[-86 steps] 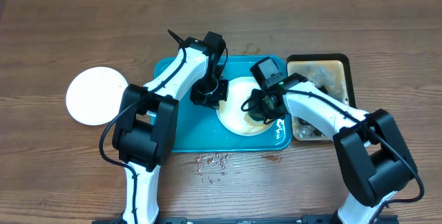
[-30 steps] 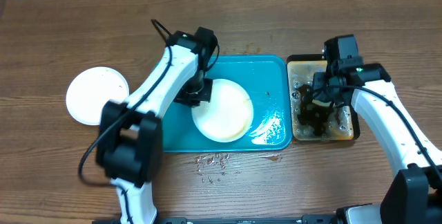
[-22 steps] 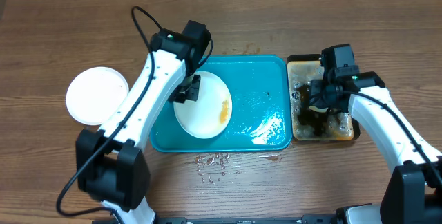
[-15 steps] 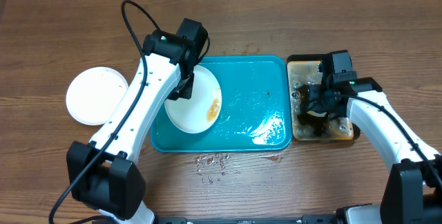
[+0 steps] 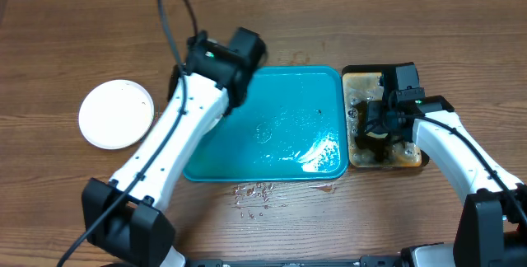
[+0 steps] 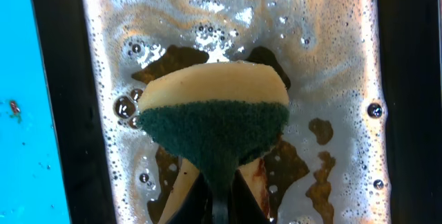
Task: Clean dirty plates on tray and stack at the side
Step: 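Lift the white plate with the left gripper and stack it on the plates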
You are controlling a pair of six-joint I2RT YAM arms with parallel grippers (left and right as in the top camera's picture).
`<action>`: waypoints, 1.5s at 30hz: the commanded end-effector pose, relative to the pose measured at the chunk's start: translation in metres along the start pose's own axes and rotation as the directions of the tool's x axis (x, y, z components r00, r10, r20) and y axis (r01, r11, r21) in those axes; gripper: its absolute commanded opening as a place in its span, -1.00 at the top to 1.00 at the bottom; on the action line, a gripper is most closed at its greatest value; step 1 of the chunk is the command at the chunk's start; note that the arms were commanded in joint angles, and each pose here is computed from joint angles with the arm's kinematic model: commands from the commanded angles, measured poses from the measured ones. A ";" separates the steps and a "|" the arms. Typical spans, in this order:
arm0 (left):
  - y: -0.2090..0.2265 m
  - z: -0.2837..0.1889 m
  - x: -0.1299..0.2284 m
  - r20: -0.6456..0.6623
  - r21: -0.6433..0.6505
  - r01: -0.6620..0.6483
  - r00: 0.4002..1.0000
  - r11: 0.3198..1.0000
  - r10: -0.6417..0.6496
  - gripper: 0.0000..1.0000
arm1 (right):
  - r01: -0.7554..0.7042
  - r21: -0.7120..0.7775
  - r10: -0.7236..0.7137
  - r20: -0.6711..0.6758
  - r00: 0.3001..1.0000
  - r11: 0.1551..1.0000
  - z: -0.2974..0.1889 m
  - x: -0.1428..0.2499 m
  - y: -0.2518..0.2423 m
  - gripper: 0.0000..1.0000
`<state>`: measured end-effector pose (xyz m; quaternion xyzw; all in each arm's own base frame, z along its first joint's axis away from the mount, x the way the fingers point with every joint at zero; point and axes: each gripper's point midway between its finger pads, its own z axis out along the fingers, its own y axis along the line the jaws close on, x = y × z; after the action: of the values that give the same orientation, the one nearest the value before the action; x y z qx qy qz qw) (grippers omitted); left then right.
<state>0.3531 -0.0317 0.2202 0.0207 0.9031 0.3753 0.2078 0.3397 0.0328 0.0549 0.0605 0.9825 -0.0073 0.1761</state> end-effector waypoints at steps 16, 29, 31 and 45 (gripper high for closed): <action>0.010 -0.068 -0.029 0.312 -0.184 0.085 0.950 0.979 -0.024 0.92 | -0.138 -0.009 0.135 -0.169 0.976 0.990 0.074 0.030 0.011 0.92; 0.010 -0.067 -0.027 0.305 -0.186 0.075 0.952 0.980 -0.015 0.92 | -0.097 -0.050 0.092 -0.085 0.992 0.994 0.016 -0.018 0.015 0.93; 0.009 -0.067 -0.027 0.301 -0.179 0.073 0.953 0.981 -0.016 0.92 | -0.100 -0.053 0.096 -0.067 0.993 0.994 0.008 -0.023 0.013 0.92; 0.002 -0.048 -0.016 0.202 -0.093 0.066 0.978 0.993 -0.046 0.92 | -0.070 -0.015 0.068 -0.114 0.991 0.997 0.046 0.024 0.000 0.92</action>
<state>0.3518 -0.0752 0.2555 0.0576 0.8425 0.4375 0.3089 0.3420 0.0383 0.0114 0.0930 0.9875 0.0199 0.1254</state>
